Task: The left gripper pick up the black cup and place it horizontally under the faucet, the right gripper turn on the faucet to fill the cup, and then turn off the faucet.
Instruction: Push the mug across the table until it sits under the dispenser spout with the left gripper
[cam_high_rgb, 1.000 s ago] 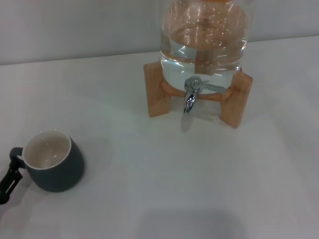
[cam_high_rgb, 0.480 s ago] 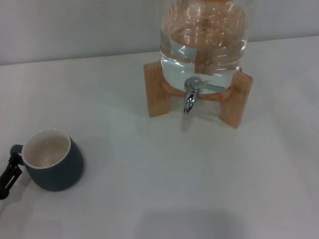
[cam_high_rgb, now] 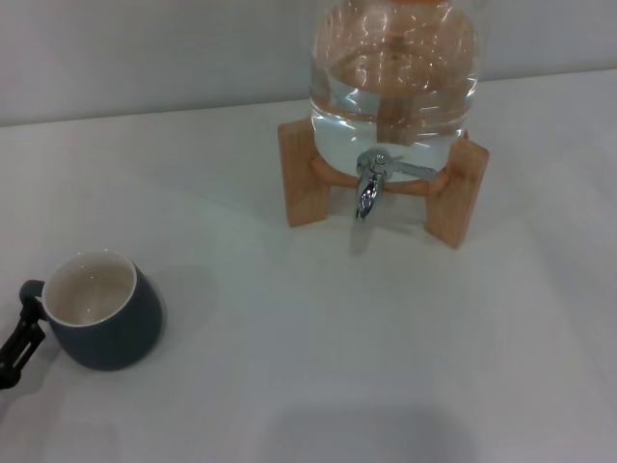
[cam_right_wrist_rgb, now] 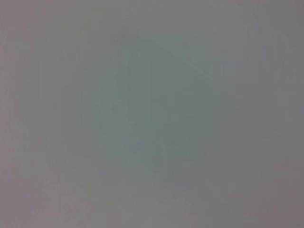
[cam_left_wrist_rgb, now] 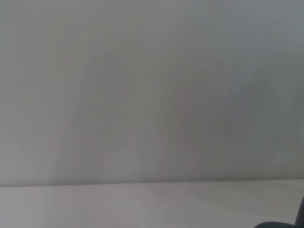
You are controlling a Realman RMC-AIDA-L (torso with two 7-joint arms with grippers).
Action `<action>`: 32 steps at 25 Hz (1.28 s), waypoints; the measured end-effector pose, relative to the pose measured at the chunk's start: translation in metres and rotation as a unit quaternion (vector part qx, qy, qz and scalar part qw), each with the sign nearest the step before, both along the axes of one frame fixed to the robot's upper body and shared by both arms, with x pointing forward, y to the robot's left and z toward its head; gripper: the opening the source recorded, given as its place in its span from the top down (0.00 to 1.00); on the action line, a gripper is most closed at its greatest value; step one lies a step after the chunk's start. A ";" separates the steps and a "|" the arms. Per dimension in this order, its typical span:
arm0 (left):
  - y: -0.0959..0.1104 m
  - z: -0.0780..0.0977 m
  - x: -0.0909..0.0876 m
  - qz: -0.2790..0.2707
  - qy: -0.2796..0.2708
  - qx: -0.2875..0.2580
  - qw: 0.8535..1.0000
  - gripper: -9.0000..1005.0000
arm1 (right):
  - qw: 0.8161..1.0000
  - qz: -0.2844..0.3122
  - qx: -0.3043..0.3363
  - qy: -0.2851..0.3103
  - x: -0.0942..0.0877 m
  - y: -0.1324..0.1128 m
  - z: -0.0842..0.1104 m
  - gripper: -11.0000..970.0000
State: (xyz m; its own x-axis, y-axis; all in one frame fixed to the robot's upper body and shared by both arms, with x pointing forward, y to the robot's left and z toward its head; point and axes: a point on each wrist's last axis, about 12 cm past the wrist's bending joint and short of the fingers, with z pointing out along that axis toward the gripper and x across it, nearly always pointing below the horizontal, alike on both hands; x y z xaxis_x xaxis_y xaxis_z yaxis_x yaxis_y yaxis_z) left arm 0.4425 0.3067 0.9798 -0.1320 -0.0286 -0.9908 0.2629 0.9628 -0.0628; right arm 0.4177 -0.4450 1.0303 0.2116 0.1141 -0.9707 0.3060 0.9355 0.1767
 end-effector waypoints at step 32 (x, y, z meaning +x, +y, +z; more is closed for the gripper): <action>-0.001 0.001 0.014 -0.002 0.008 0.006 1.000 0.11 | 1.000 -0.002 0.000 -0.001 0.000 0.000 0.000 0.12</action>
